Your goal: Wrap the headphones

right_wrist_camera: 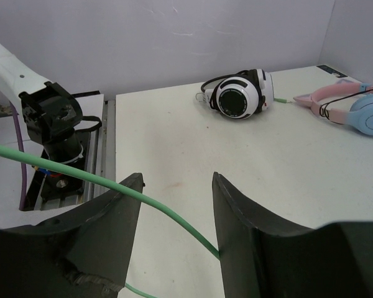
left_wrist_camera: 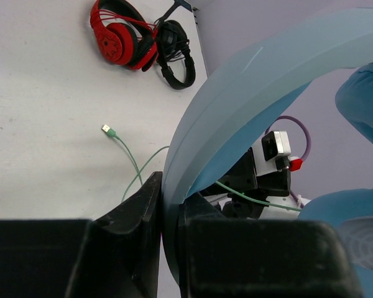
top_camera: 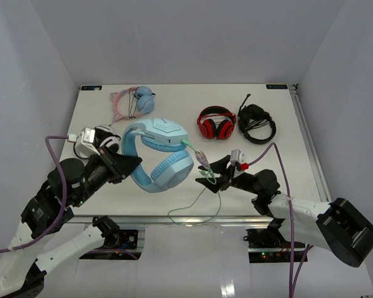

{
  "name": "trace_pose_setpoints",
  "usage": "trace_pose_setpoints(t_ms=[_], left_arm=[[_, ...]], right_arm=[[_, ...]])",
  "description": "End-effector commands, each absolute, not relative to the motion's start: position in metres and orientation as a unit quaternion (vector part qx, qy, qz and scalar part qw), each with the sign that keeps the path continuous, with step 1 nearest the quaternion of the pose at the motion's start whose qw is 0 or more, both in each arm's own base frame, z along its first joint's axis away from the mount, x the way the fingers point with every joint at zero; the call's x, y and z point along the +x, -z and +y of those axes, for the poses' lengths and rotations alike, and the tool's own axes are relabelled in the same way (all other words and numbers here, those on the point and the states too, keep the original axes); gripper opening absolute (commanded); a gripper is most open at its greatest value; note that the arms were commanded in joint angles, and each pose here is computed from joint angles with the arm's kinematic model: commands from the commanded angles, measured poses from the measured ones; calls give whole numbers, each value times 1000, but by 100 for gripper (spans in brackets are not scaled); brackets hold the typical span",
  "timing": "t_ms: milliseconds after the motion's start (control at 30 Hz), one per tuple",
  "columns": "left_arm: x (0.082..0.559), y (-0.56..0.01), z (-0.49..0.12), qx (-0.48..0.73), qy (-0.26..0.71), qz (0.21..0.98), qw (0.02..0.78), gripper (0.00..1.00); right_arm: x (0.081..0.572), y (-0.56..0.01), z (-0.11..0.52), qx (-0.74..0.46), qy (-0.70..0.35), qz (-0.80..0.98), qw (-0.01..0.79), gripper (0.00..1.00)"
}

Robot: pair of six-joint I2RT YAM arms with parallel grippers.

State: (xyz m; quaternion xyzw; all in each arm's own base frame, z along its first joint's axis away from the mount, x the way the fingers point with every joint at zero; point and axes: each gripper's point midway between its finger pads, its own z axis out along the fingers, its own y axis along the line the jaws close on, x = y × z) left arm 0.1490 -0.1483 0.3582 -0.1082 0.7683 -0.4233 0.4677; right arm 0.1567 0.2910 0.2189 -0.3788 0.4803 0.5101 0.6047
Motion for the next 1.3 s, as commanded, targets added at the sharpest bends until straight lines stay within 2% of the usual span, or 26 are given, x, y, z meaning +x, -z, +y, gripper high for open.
trace_pose_setpoints(t_ms=[0,267,333,433,500,567,733,833,900,967,1100,1200,1267], left_arm=[[145,-391,-160,-113,490,727,468,0],[143,-400,-166,-115,511,718,457,0],[144,-403,-166,-120,514,716,458,0],[145,-409,-166,-123,516,712,460,0],[145,-409,-166,-124,517,712,459,0],[145,-407,-166,-128,516,713,457,0],[148,-403,-167,-137,521,708,456,0],[143,-408,-170,-133,545,694,452,0],[139,-411,-175,-119,560,689,445,0],[129,-414,-187,-82,581,687,429,0],[97,-418,-226,63,636,673,373,0],[85,-397,-240,127,638,681,335,0],[86,-383,-240,148,622,688,344,0]], right_arm=[[153,-298,286,-374,-498,341,704,54],[150,-301,303,-403,-518,315,685,58],[150,-298,307,-411,-514,313,685,63],[152,-293,312,-418,-504,313,688,75],[155,-290,314,-419,-495,315,693,77],[158,-290,314,-417,-488,317,698,72],[157,-292,318,-417,-499,314,692,46],[163,-289,323,-408,-506,325,687,22],[169,-286,327,-399,-509,334,686,12],[177,-283,331,-390,-509,346,685,8],[192,-280,347,-383,-520,365,671,8],[200,-279,355,-383,-521,378,663,8],[207,-277,358,-383,-514,393,659,8]])
